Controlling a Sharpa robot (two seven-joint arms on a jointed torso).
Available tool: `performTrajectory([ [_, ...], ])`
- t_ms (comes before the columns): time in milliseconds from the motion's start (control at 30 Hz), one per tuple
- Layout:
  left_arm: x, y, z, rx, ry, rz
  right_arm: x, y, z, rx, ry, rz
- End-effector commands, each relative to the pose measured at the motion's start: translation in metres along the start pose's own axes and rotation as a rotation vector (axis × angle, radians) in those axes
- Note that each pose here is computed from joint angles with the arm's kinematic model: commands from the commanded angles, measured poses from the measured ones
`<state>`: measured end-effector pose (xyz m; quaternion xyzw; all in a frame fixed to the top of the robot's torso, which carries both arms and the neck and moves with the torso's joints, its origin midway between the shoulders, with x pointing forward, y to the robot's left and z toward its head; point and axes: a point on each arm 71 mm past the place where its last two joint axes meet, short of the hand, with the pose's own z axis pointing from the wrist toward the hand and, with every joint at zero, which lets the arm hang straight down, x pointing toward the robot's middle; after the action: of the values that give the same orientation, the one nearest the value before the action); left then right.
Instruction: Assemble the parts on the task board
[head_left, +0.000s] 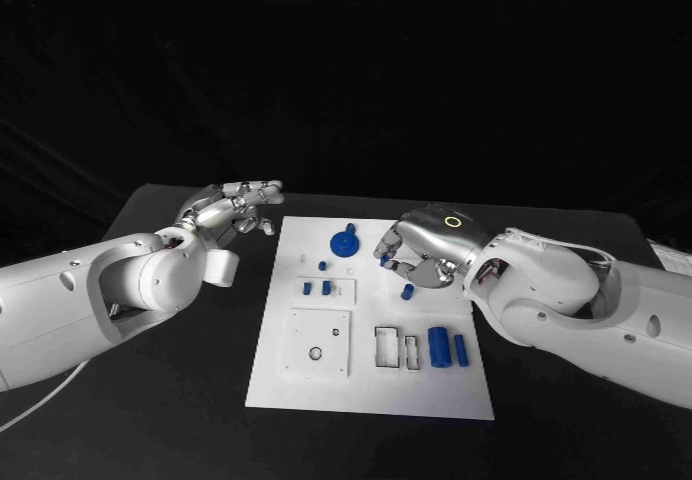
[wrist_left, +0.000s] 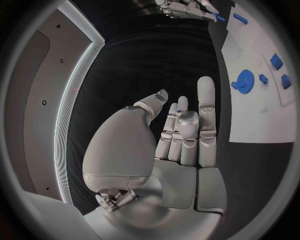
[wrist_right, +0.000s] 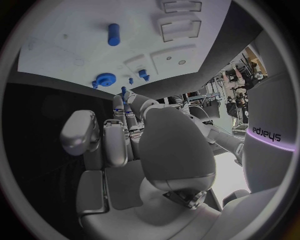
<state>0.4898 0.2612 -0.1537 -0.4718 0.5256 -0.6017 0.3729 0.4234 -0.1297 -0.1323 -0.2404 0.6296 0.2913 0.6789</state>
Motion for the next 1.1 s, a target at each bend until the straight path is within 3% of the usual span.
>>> performTrajectory([
  [33, 0.0033, -0.0003, 0.0015, 0.01, 0.012, -0.007, 0.01, 0.012, 0.002, -0.039, 0.007, 0.044],
  [267, 0.008, 0.0008, 0.004, 0.009, 0.025, -0.011, 0.042, 0.04, 0.008, -0.098, 0.049, 0.126],
  [433, 0.0112, 0.0016, 0.0054, 0.008, 0.034, -0.014, 0.057, 0.051, 0.013, -0.121, 0.073, 0.155],
  [1100, 0.0148, 0.0027, 0.0067, -0.001, 0.043, -0.017, 0.079, 0.057, 0.017, -0.127, 0.139, 0.169],
])
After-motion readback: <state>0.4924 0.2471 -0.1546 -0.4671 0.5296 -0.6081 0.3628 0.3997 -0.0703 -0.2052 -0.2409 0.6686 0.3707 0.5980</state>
